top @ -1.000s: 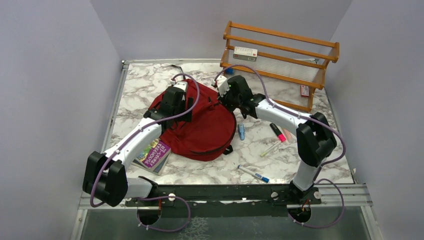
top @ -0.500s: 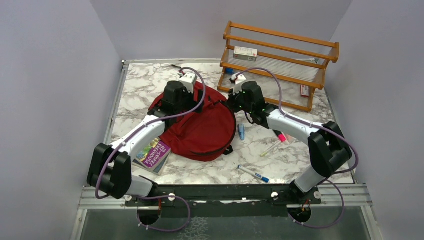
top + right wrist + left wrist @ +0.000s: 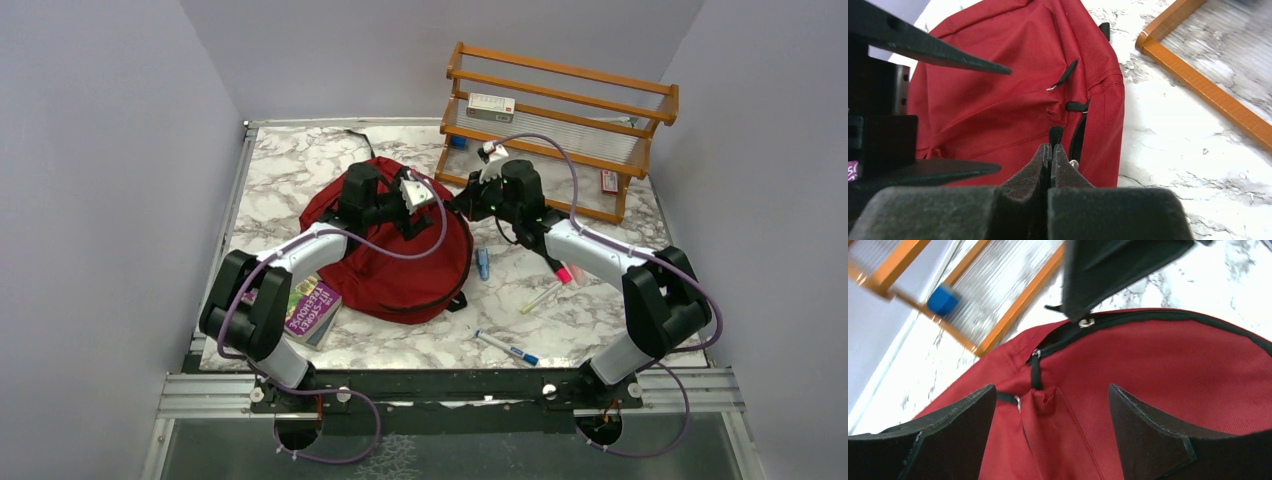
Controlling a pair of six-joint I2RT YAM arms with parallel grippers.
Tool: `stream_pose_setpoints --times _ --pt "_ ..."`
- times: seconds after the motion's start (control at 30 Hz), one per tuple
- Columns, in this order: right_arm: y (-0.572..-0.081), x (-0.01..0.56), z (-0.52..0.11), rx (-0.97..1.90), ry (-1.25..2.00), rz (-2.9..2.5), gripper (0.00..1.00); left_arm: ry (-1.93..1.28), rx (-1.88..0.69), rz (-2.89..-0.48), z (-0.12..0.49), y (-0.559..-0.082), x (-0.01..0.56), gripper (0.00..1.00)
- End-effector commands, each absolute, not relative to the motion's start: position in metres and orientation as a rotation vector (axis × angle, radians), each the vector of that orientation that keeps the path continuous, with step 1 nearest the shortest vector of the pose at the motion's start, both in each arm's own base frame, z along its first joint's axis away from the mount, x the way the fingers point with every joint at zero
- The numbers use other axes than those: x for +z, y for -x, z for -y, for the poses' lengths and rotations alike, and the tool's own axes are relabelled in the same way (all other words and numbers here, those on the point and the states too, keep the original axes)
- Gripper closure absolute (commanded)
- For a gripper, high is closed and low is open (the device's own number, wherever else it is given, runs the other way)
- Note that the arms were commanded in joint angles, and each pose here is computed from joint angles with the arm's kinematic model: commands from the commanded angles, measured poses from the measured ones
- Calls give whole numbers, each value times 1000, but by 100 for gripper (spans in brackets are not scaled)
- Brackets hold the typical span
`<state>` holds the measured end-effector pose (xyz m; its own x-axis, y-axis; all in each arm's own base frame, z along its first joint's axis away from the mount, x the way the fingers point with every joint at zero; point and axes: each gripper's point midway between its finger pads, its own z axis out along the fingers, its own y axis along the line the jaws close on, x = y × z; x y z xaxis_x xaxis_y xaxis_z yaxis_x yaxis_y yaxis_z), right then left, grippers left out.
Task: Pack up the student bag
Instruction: Unzip the student bag at the center of the board.
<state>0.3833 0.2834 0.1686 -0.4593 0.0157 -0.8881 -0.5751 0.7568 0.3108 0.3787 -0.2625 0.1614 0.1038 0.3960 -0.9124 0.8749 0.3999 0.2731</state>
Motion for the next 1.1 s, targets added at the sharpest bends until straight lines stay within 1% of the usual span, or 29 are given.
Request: stream_pose_setpoints --times 0.0,0.17,0.33,0.57,1.07 --pt "-380 198 -291 823 436 -1852 100 -1418 -537 -1180 285 -373 172 18" --pt "-378 201 -290 835 432 -1852 100 -1529 -592 -1156 298 -384 155 22" --pt "-377 203 -290 837 448 -1857 99 -1576 -567 -1139 300 -398 138 27" --pt "-377 199 -288 821 454 -1872 99 -1650 -641 -1144 304 -402 124 38" --pt "-374 190 -294 853 494 -1894 99 -1664 -710 -1149 318 -419 112 43"
